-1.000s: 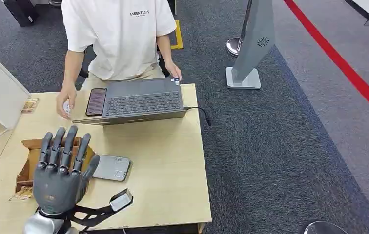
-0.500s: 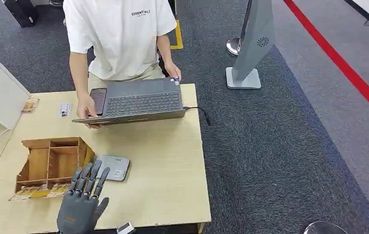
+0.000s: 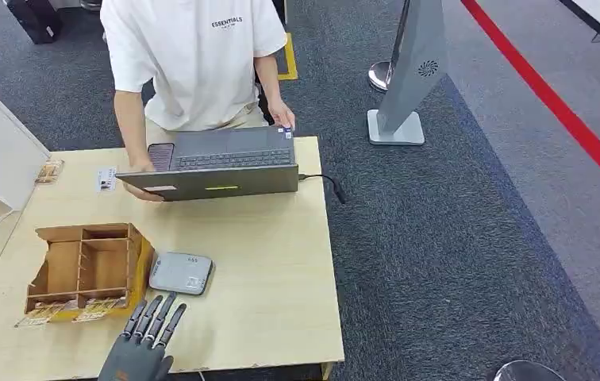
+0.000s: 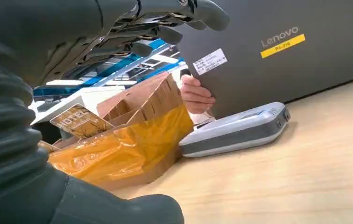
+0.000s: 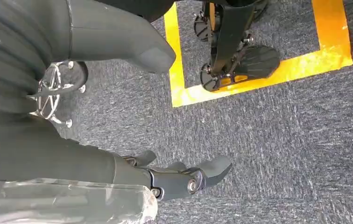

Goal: Pass the card to the sensor for recognition and then transmit it.

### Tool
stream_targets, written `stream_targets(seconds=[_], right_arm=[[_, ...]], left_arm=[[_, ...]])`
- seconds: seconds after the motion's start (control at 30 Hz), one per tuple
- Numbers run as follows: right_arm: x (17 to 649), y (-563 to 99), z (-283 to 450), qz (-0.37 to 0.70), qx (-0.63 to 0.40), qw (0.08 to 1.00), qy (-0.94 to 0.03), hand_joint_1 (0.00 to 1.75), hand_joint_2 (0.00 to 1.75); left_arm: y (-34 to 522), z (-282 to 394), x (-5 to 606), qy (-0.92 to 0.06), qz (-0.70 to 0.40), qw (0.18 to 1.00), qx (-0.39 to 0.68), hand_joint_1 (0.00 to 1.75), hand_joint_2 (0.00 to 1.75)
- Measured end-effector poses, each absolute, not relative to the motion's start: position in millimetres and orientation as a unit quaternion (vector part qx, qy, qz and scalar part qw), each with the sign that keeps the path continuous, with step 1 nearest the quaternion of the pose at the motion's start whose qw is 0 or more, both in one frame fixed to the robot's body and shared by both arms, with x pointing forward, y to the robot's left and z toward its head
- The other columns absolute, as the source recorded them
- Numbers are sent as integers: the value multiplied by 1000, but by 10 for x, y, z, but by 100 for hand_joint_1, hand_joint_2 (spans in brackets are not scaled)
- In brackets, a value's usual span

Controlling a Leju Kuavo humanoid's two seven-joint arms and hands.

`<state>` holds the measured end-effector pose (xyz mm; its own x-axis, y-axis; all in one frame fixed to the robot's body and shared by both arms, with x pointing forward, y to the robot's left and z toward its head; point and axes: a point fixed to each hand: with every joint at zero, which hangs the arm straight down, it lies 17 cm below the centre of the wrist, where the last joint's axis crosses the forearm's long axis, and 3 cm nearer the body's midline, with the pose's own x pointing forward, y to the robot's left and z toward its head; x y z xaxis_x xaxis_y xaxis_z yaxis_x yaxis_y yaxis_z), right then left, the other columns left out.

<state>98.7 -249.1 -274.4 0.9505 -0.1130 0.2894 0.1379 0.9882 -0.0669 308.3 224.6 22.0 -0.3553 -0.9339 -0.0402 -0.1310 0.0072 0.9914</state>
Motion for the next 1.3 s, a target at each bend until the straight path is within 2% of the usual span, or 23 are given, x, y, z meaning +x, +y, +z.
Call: stream_targets(seconds=[0.8, 1.3], right_arm=[[967, -2495, -2750, -57, -45, 987, -140, 0, 175], [926, -2518, -2757, -74, -47, 987, -136, 0, 175]], left_arm=[[2368, 177, 2993, -602, -540, 371, 456, 0, 175], [2587, 630, 2632, -607, -506, 355, 499, 0, 175]])
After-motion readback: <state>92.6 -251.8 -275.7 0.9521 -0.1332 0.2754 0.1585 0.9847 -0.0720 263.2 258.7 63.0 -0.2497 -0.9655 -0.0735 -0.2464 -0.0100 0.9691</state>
